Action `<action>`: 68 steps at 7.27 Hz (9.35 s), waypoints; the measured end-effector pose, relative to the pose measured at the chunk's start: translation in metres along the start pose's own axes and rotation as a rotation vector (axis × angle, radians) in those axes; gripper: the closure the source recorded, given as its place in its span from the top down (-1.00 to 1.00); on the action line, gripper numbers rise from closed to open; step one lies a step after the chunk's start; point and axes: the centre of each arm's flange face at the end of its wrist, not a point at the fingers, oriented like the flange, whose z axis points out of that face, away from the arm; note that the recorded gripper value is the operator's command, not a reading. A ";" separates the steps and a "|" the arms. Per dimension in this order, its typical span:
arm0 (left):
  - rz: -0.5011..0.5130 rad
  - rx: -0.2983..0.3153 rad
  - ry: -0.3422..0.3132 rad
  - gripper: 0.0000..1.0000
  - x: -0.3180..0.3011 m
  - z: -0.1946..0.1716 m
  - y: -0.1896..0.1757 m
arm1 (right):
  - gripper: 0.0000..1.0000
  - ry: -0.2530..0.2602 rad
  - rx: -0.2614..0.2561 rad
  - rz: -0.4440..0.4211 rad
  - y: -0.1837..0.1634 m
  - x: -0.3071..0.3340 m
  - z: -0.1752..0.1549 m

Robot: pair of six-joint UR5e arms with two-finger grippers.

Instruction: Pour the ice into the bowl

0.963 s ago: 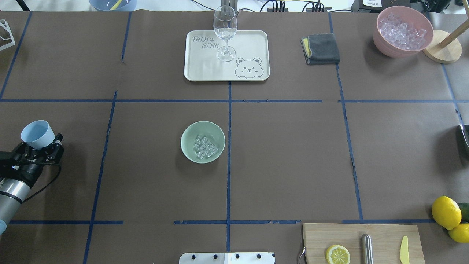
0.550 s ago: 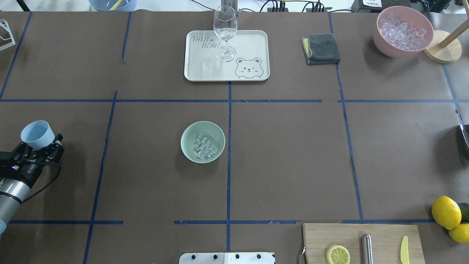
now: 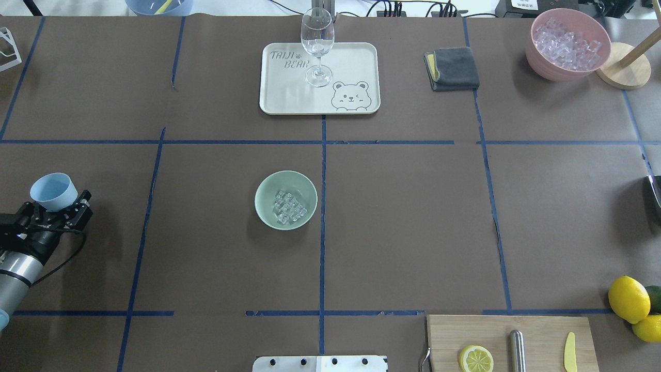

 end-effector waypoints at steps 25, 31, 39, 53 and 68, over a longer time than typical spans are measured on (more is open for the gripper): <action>-0.012 0.168 0.121 0.99 -0.008 -0.041 -0.054 | 1.00 0.000 -0.003 0.005 0.001 0.001 0.001; 0.295 0.043 0.281 0.99 -0.021 -0.006 -0.139 | 1.00 0.000 0.001 0.003 0.001 0.000 0.000; 0.593 -0.717 0.007 1.00 -0.188 0.063 -0.394 | 1.00 -0.005 0.021 -0.016 -0.002 -0.009 -0.010; 0.049 -1.161 0.000 1.00 -0.282 0.016 -0.345 | 1.00 -0.362 0.064 -0.180 -0.005 -0.436 -0.014; 0.114 -1.104 0.037 1.00 -0.265 0.017 -0.360 | -1.00 -0.049 0.075 0.003 0.010 -0.836 0.123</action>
